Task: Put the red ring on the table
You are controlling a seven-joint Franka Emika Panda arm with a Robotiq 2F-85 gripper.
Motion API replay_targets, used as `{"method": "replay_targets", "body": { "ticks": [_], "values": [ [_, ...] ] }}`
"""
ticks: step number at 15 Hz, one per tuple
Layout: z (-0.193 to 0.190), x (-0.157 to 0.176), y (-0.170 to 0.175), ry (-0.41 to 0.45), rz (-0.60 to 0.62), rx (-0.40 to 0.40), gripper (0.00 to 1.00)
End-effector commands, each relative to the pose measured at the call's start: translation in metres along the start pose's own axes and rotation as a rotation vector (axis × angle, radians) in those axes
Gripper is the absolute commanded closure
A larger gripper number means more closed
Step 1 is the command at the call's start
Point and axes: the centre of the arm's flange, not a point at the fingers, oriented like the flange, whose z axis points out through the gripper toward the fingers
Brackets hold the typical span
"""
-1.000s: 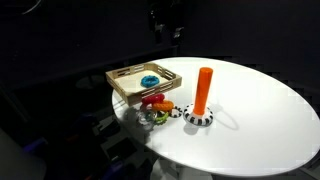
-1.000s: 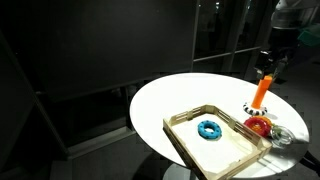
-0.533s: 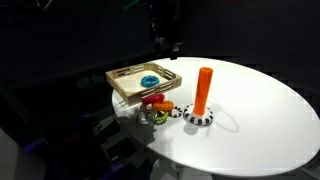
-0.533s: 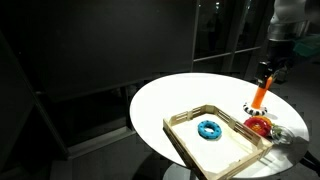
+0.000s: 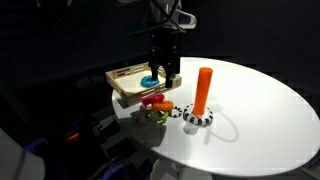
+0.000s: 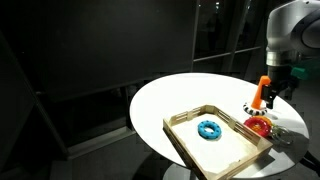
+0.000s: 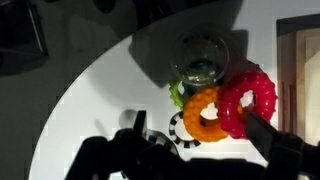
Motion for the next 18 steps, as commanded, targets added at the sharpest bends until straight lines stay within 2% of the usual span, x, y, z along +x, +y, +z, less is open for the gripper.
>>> {"method": "replay_targets", "body": {
  "ticks": [1, 3, 9, 14, 18],
  "values": [
    [0.026, -0.002, -0.003, -0.026, -0.025, -0.028, 0.0],
    [0.036, -0.003, -0.008, -0.021, -0.038, -0.047, 0.0],
    [0.051, 0.003, -0.03, 0.069, -0.071, -0.123, 0.0],
    [0.053, 0.007, -0.046, 0.127, -0.086, -0.111, 0.0],
    [0.058, 0.011, -0.055, 0.141, -0.087, -0.11, 0.0]
  ]
}}
